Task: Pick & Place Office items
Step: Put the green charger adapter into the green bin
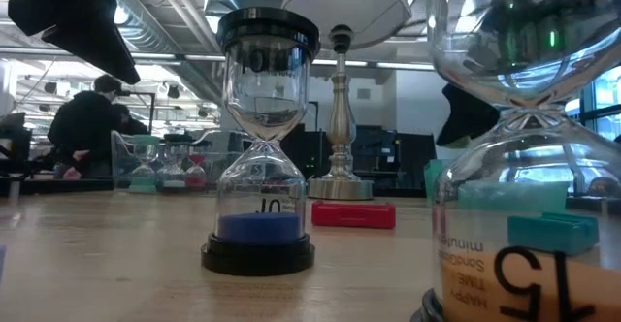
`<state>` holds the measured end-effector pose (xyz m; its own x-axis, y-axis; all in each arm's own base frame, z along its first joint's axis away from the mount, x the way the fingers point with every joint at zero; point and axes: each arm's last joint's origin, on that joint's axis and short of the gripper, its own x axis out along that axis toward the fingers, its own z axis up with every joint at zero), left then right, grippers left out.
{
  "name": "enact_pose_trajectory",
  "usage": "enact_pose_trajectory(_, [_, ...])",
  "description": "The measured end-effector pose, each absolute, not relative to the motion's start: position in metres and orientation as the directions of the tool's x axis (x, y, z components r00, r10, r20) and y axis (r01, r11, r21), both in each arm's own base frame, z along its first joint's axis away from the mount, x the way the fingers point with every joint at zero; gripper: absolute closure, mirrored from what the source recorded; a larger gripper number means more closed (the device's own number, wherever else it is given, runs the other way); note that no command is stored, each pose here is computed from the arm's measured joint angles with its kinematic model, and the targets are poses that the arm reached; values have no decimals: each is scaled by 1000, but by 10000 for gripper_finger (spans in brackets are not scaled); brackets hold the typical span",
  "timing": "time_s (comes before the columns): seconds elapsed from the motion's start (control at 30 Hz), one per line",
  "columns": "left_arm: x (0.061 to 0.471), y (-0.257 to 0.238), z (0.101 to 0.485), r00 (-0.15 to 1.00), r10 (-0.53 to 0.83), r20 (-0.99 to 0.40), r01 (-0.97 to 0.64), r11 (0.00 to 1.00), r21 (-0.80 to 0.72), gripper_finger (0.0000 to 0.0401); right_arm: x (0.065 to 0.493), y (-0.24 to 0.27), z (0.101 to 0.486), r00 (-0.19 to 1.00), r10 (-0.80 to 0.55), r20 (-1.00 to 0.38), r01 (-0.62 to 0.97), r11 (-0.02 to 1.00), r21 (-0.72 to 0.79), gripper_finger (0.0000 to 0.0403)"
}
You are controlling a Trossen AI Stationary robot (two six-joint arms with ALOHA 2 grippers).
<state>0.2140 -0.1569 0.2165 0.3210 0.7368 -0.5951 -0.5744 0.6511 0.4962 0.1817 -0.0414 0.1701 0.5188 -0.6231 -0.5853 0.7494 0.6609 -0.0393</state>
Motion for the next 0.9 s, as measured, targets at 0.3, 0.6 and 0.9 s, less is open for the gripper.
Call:
enact_pose_trajectory(0.3, [214, -157, 217, 321, 737, -595, -569, 652, 501, 153, 171, -54, 161, 346, -705, -618, 901, 434, 9, 130])
enact_pose_trajectory(0.6, [214, -157, 217, 336, 743, -579, -570, 649, 503, 153, 174, -62, 143, 212, -753, -622, 951, 306, -46, 130])
enact_pose_trajectory(0.9, [214, -157, 217, 336, 743, -578, -570, 649, 503, 153, 183, -68, 129, 188, -751, -633, 956, 289, -59, 130])
